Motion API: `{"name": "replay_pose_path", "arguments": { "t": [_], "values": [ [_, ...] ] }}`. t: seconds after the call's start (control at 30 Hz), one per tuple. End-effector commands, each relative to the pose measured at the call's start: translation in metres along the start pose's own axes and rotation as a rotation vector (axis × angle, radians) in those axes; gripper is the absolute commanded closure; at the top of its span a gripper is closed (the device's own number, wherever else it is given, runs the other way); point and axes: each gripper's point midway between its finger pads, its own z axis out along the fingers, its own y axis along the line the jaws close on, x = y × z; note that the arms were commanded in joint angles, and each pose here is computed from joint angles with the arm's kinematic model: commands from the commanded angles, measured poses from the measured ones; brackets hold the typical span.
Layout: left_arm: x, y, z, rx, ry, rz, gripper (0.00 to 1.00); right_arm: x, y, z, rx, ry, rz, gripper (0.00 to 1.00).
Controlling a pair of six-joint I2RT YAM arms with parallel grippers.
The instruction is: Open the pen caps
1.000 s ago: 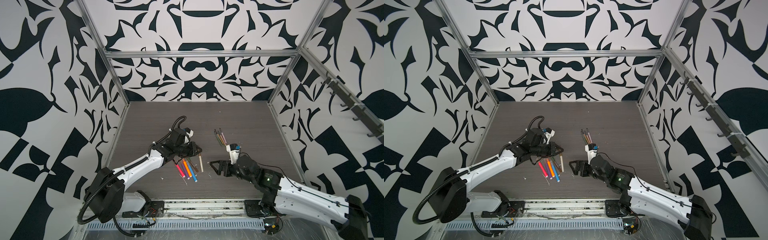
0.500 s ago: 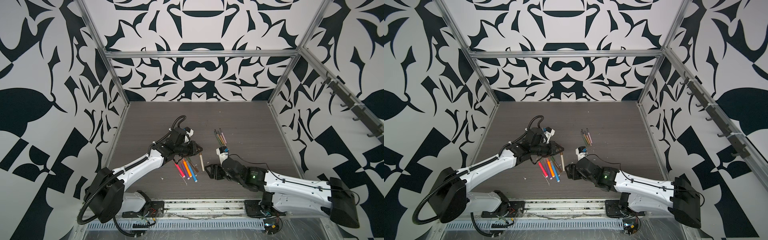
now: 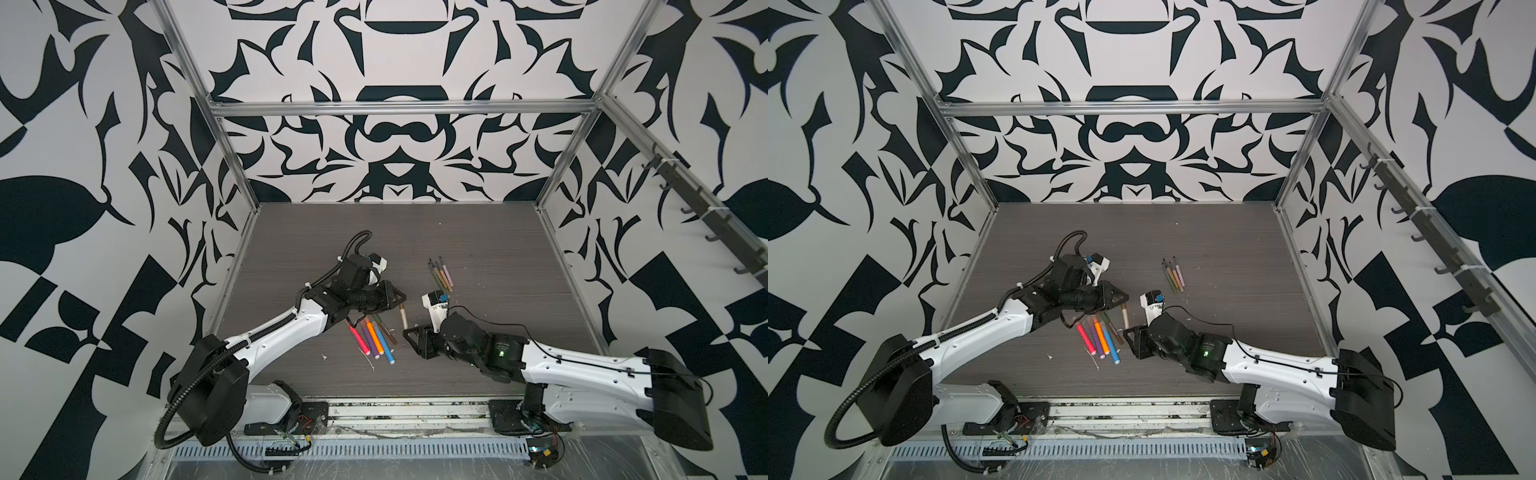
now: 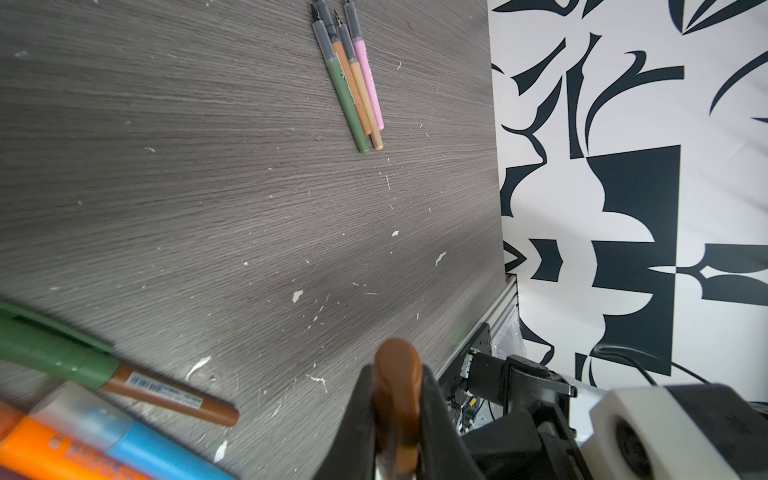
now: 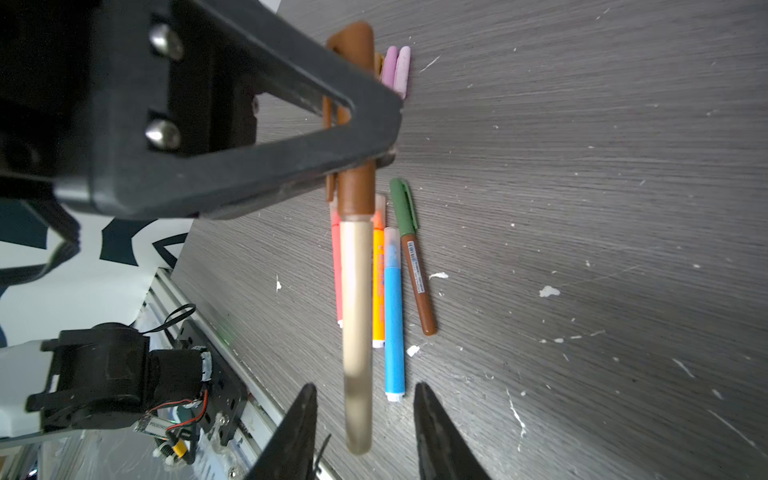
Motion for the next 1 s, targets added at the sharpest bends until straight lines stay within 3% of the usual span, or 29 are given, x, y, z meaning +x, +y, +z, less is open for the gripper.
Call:
{"name": "replay_pose_path", "arguments": {
  "t": [0.0, 0.2, 0.53, 0.97],
  "values": [
    [-0.003, -0.014, -0.007, 0.052, -0.016, 0.006, 0.99, -0.009, 0.016, -0.002, -0.061, -0.016, 0.0, 0.61],
    [-0.002, -0.014, -0.007, 0.064, -0.016, -0.003, 0.99, -0.008, 0.013, 0.002, -0.04, -0.01, 0.007, 0.61],
    [0.002, -0.011, -0.007, 0.064, -0.008, -0.012, 0.99, -0.013, 0.016, 0.002, -0.036, -0.018, -0.002, 0.72],
    [0.006, -0.006, -0.003, 0.068, -0.001, -0.026, 0.99, -0.032, 0.012, 0.004, -0.042, -0.018, 0.036, 0.74]
  ]
}}
